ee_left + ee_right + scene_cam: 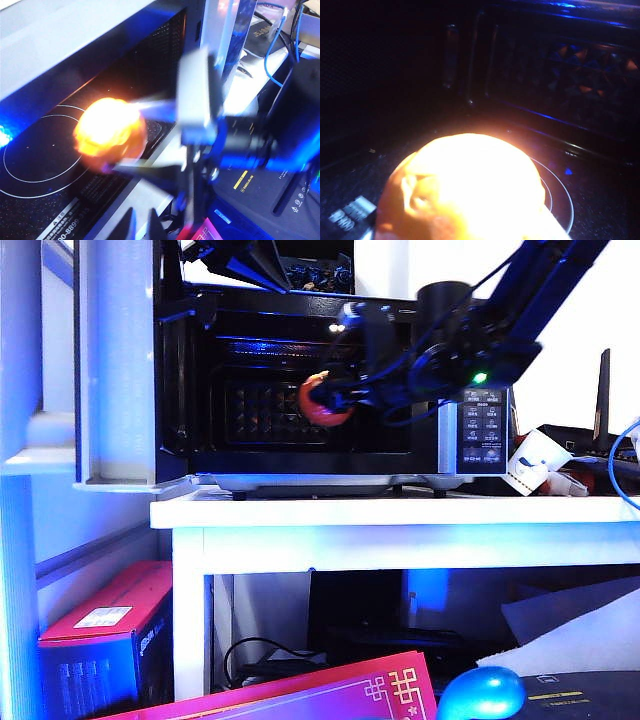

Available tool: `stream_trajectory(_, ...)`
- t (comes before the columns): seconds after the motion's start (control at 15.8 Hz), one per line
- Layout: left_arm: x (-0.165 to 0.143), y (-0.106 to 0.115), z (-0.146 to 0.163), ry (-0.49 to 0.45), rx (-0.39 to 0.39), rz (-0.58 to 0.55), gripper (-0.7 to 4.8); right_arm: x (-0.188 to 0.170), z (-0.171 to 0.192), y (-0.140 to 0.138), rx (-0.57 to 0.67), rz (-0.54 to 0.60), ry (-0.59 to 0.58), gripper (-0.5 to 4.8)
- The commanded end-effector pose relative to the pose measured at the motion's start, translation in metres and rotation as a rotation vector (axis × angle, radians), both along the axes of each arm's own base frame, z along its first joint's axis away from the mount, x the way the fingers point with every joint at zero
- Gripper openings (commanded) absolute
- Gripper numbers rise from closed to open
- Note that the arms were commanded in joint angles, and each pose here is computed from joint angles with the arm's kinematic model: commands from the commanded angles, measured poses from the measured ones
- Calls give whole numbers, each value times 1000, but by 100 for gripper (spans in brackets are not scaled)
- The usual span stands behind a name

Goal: Open the microwave door, place the orange inside the microwave, then close the microwave door.

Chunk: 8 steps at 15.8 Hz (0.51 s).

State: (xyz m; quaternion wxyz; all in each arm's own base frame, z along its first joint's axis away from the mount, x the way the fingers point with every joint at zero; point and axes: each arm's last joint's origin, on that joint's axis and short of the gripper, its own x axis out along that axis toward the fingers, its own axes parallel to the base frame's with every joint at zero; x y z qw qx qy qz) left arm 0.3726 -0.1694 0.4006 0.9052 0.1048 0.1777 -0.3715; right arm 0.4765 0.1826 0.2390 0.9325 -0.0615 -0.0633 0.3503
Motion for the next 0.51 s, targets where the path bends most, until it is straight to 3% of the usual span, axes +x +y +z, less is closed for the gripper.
stream_trajectory(0.06, 3, 3, -2, 5, 5, 21, 47, 2, -5, 6, 22, -175, -9, 274)
stream_trajectory(0.32, 2, 3, -2, 5, 5, 21, 47, 6, -14, 7, 22, -181, -7, 274)
stream_trajectory(0.51, 3, 3, -2, 5, 5, 21, 48, 29, -11, 22, 7, -166, 25, 274)
